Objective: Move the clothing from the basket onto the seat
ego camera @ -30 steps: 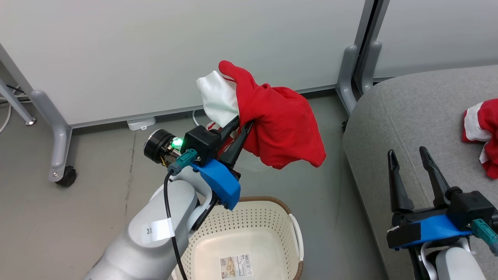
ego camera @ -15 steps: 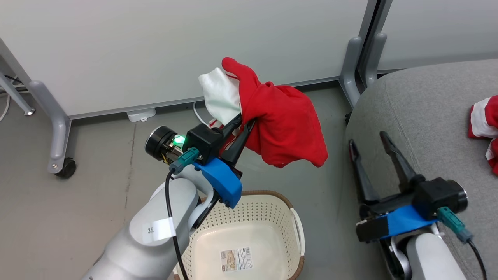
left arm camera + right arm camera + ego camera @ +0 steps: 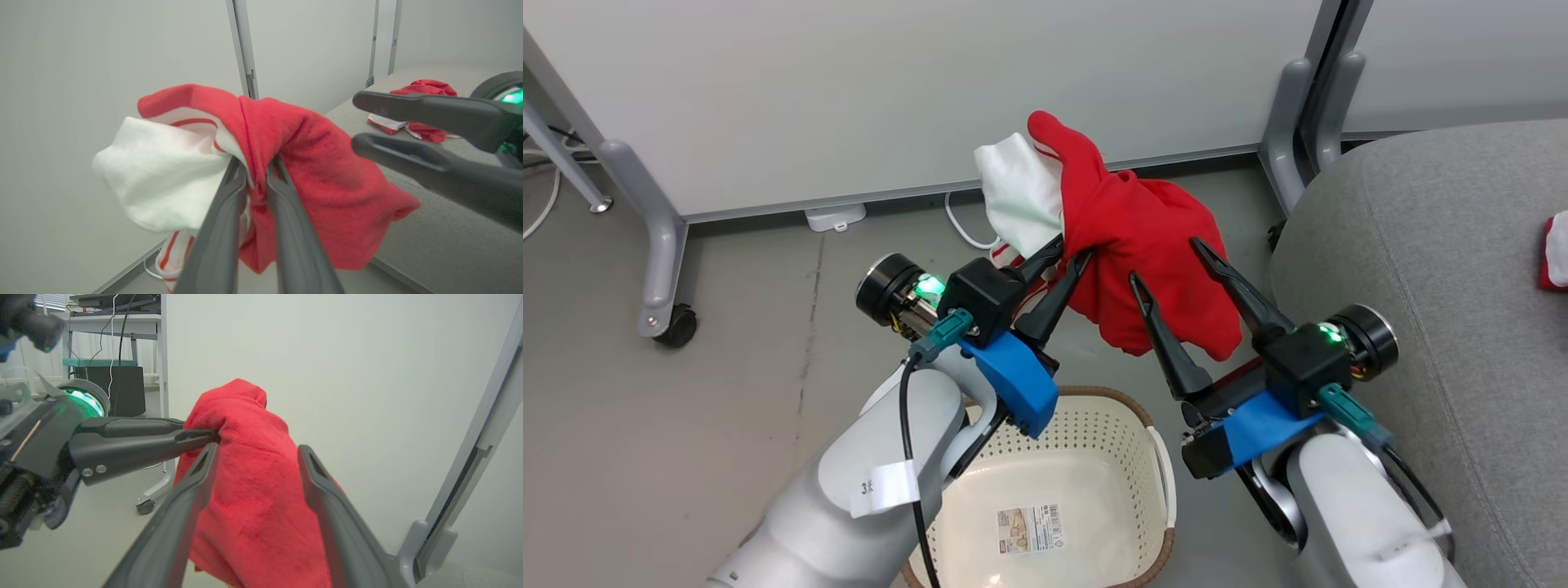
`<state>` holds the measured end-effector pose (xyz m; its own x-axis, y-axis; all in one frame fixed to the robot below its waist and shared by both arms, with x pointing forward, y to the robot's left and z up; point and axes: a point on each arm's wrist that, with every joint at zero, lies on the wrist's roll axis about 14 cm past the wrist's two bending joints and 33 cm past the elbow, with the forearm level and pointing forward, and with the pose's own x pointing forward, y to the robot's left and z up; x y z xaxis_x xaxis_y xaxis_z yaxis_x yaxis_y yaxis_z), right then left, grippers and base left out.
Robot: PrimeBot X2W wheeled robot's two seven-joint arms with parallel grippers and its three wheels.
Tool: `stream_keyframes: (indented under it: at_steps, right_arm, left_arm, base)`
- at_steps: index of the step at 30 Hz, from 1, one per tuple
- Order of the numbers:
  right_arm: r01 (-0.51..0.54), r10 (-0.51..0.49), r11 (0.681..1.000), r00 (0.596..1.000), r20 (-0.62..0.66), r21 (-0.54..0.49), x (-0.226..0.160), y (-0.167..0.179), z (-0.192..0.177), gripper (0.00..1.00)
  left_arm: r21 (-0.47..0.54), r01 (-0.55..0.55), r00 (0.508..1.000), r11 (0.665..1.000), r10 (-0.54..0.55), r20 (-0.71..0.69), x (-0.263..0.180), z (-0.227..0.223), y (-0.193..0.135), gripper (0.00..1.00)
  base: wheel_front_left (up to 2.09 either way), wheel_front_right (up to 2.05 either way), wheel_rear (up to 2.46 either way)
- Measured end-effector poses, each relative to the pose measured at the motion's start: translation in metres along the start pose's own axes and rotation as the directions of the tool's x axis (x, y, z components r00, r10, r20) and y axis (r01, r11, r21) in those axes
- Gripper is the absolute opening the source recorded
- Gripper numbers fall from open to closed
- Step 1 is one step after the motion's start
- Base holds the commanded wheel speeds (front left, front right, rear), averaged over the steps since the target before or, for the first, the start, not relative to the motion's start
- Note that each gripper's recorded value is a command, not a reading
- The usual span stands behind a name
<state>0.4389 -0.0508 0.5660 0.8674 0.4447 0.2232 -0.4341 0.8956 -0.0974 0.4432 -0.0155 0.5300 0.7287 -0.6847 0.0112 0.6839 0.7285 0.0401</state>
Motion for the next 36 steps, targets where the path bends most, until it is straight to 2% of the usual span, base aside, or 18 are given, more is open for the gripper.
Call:
stream_keyframes:
  at_steps: [10,16,17,18,19,36]
  right_arm:
    - [-0.104,0.090,0.985,0.991,-0.099,-0.138,0.022,0.013,-0.028,1.00]
    - [-0.117,0.092,0.980,0.984,-0.154,-0.162,0.023,0.010,-0.044,1.00]
    - [-0.118,0.091,0.981,0.981,-0.172,-0.156,0.021,0.010,-0.049,0.50]
    - [-0.116,0.088,0.982,0.979,-0.184,-0.146,0.020,0.009,-0.053,0.04]
    - [-0.114,0.086,0.984,0.978,-0.192,-0.139,0.020,0.008,-0.055,0.00]
    - [-0.092,0.074,0.993,0.977,-0.201,-0.077,0.018,0.007,-0.059,0.00]
  left_arm:
    - [0.011,0.031,1.000,0.999,-0.031,0.004,0.002,0.001,-0.008,0.00]
    - [0.016,0.055,0.998,0.998,-0.055,0.007,0.004,0.002,-0.014,0.00]
    - [0.018,0.057,0.998,0.998,-0.058,0.009,0.004,0.003,-0.015,0.00]
    - [0.018,0.059,0.998,0.998,-0.060,0.010,0.004,0.003,-0.016,0.00]
    - [0.017,0.061,0.998,0.998,-0.061,0.010,0.004,0.003,-0.016,0.00]
    - [0.016,0.069,0.998,0.997,-0.069,0.009,0.005,0.003,-0.018,0.00]
  base:
    - [0.00,0.00,0.00]
    - [0.00,0.00,0.00]
    - [0.00,0.00,0.00]
    - [0.00,0.00,0.00]
    - [0.00,0.00,0.00]
    - [0.00,0.00,0.00]
